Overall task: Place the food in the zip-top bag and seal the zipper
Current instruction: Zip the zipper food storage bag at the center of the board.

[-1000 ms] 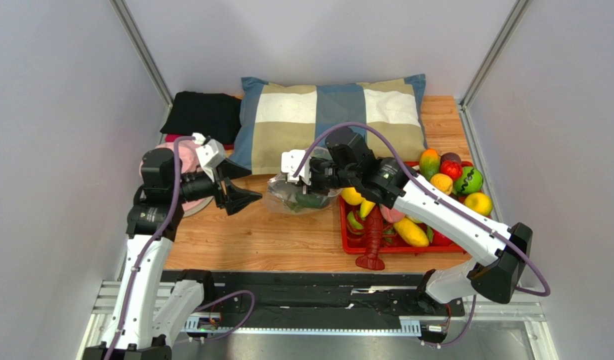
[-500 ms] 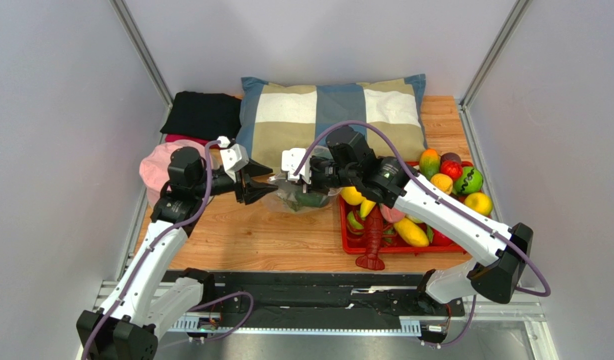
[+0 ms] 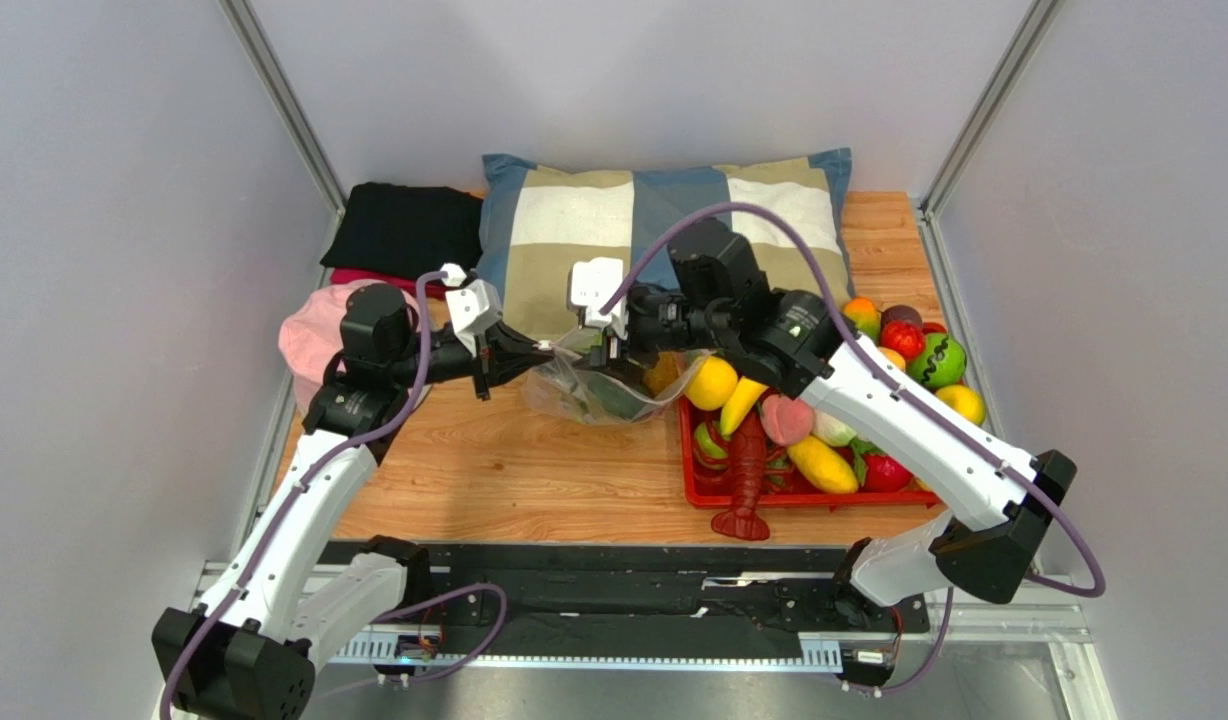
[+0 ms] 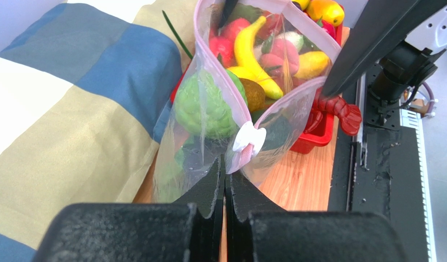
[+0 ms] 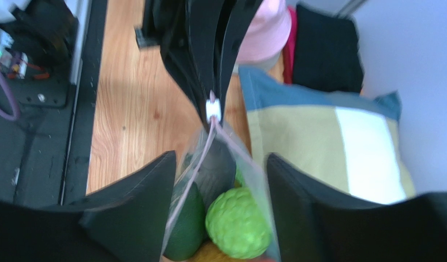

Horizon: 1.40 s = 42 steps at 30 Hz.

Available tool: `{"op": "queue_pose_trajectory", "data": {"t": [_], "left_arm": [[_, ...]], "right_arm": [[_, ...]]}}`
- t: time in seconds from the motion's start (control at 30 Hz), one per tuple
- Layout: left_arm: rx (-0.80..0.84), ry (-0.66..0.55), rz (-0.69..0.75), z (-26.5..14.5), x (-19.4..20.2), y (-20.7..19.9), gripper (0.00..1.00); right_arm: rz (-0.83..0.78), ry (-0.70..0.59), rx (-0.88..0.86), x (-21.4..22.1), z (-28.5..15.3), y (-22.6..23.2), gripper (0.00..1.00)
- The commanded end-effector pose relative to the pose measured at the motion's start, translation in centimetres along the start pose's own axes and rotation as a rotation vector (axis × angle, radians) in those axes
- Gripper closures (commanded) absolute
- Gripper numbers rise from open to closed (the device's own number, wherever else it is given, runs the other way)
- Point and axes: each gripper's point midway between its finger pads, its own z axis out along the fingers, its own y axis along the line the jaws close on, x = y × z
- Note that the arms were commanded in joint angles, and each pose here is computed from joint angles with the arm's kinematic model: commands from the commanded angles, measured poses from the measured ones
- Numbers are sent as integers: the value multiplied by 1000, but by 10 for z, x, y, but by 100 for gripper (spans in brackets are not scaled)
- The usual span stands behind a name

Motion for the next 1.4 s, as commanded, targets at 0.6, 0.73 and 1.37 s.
{"op": "queue_pose_trajectory", "data": {"t": [0.6, 0.73, 1.37], "left_arm": [[-26, -5, 21, -9, -32, -3, 100], [-28, 2, 21, -10, -31, -3, 100], [-188, -42, -94, -27, -43, 16, 100]], "right_arm": [[83, -80, -151, -41, 32, 4, 43], [104, -77, -107, -42, 35, -4, 53], [122, 44, -59, 0, 15, -9, 100]]}}
